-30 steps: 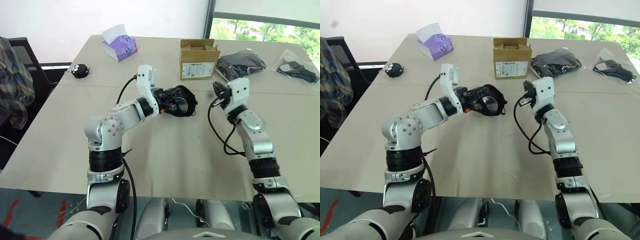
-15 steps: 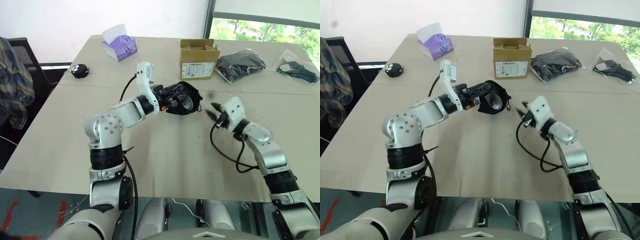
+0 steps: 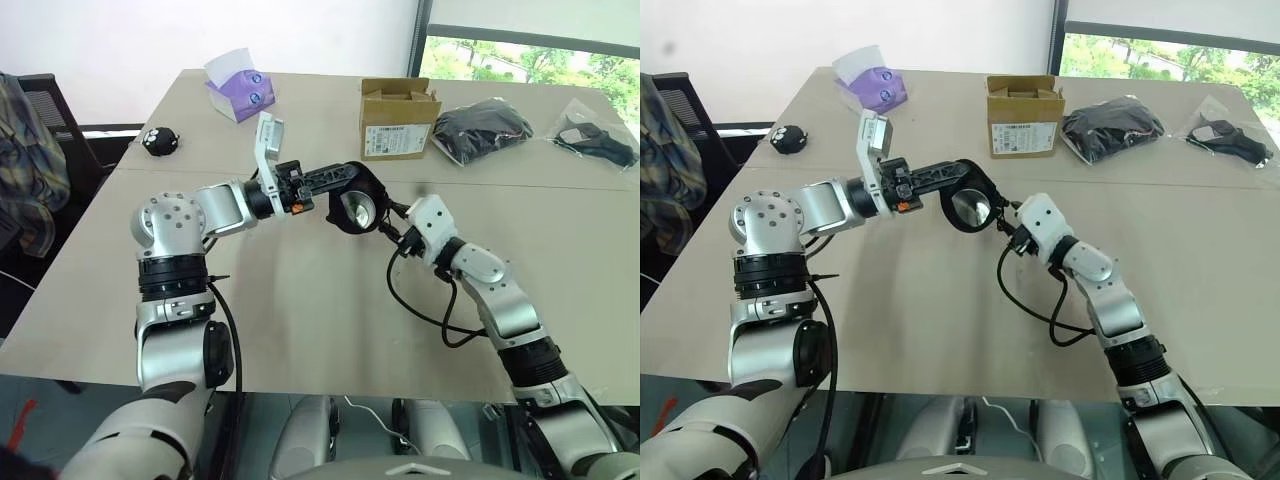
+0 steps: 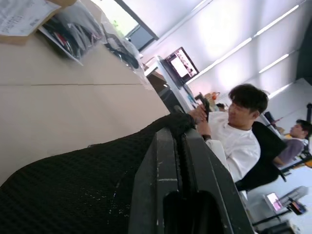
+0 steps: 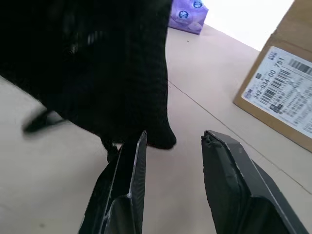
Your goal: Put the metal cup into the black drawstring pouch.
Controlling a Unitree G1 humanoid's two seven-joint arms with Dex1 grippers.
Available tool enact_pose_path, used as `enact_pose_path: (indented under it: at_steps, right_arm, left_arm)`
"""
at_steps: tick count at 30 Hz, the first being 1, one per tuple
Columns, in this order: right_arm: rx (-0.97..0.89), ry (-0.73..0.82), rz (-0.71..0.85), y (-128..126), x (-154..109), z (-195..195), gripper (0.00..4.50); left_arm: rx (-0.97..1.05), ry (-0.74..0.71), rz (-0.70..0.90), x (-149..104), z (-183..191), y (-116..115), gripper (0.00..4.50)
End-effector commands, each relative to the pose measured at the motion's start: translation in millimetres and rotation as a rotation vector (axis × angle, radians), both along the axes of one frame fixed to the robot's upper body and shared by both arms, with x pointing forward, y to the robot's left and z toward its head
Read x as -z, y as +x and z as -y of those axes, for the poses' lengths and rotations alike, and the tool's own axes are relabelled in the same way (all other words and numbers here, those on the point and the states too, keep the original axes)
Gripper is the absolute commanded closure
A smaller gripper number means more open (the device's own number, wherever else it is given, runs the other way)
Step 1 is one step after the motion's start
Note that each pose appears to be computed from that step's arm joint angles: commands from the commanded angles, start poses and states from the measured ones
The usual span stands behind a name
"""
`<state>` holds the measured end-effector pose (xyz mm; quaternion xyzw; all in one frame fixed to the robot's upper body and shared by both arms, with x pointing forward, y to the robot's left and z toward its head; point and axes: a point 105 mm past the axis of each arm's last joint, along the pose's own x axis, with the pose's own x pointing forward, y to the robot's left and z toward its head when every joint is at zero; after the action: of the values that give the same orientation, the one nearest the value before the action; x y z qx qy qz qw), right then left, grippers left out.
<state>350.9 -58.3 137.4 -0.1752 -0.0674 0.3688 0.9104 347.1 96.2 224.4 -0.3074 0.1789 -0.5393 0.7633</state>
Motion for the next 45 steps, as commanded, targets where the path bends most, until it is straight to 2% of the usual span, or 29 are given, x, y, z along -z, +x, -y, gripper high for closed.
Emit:
enact_pose_path:
  at_steps: [1,6,8,16,23,27,28,36,39,40,42,45]
  right_arm:
    - [-0.037,-0.009,0.030,-7.4,-6.6,-5.5,2.72]
    - [-0.147,-0.090,-0.054,-25.2,13.3,-11.7,2.72]
    - [-0.168,-0.082,-0.069,-29.0,12.8,-15.1,2.72]
    - [-0.162,0.016,-0.078,-26.2,1.0,-21.0,2.72]
    - [-0.116,0.005,-0.099,-17.5,6.6,-17.9,2.72]
    - [-0.098,0.031,-0.092,-15.1,2.4,-16.6,3.94]
    - [-0.094,0.034,-0.092,-14.9,2.0,-16.1,4.48]
    - [-0.050,0.008,-0.077,-8.3,0.6,-9.1,4.48]
    - [0.135,-0.002,0.031,12.3,-18.0,23.7,4.48]
    - [0.191,0.024,0.108,17.5,-34.9,35.2,4.48]
    - [0.266,0.186,0.246,20.0,-83.8,51.9,4.48]
    - [0.232,0.289,0.413,9.2,-137.4,51.0,4.48]
  left_arm:
    - [0.030,-0.003,0.013,-9.1,-3.0,3.5,4.50]
    - [0.033,-0.005,-0.011,-8.1,-9.1,9.5,4.50]
    - [0.039,0.000,-0.020,-5.2,-9.5,9.9,4.50]
    - [0.046,0.001,-0.037,3.1,-11.5,9.0,4.50]
    - [0.032,-0.001,-0.040,4.6,-16.6,10.0,4.50]
    - [0.021,0.004,-0.043,7.2,-18.6,12.0,4.50]
    - [0.020,0.003,-0.045,7.4,-18.8,12.2,4.50]
    - [0.011,0.011,-0.060,12.2,-19.7,14.6,4.50]
    - [-0.003,0.009,-0.046,12.6,-22.6,15.9,4.50]
    - [-0.009,0.011,-0.034,13.2,-23.3,16.0,4.50]
    - [-0.028,0.041,-0.012,19.1,-24.5,17.0,4.50]
    - [-0.037,0.043,-0.001,22.5,-24.7,18.1,4.50]
